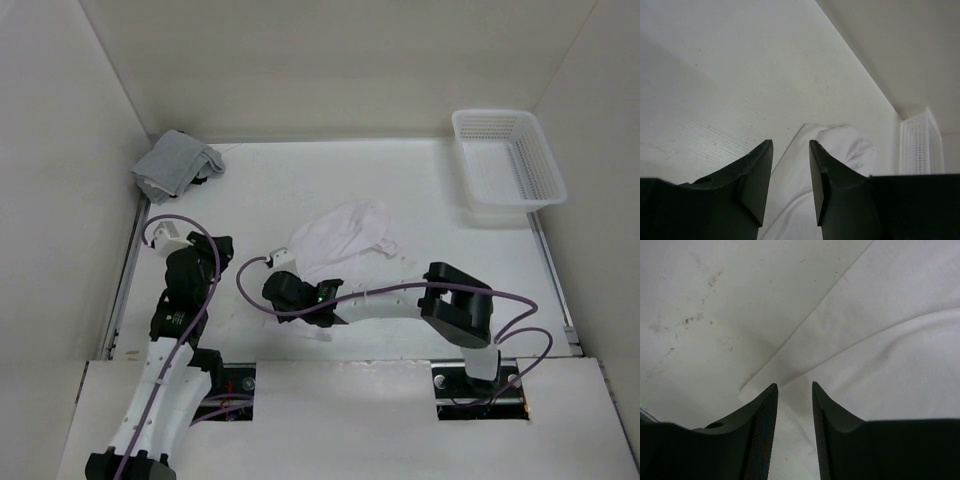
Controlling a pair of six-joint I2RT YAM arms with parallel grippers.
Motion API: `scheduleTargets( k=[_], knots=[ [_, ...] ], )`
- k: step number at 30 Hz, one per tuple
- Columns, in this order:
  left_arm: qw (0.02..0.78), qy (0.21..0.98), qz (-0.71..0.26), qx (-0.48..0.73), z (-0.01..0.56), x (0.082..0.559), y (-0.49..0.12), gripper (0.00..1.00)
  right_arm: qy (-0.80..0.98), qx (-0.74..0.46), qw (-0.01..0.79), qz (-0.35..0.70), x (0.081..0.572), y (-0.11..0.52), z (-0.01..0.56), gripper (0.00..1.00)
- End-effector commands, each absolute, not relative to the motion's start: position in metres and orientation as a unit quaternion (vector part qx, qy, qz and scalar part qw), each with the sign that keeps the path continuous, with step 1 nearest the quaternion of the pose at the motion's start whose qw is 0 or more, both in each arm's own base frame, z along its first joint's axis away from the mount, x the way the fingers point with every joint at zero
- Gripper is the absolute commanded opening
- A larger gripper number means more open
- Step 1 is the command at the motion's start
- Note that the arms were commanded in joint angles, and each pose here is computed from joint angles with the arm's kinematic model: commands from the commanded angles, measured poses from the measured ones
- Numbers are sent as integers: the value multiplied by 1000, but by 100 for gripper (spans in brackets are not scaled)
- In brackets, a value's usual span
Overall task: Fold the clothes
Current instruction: Flatten the tank top out
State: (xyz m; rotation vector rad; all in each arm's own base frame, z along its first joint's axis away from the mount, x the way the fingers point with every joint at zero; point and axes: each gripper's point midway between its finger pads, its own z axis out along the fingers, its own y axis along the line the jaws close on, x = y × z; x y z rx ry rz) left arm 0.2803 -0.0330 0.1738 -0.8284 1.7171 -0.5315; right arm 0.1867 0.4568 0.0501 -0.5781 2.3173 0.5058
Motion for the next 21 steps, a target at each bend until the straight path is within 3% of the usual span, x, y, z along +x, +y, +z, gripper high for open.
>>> scheduleTargets(
  k=[1, 21],
  knots=[
    [556, 715, -242, -348, 195, 283, -38, 33, 892, -230, 349, 170, 185, 460, 55, 38],
    [554, 720, -248, -338, 188, 281, -44, 34, 902, -233, 338, 137, 178, 467, 31, 33]
  ],
)
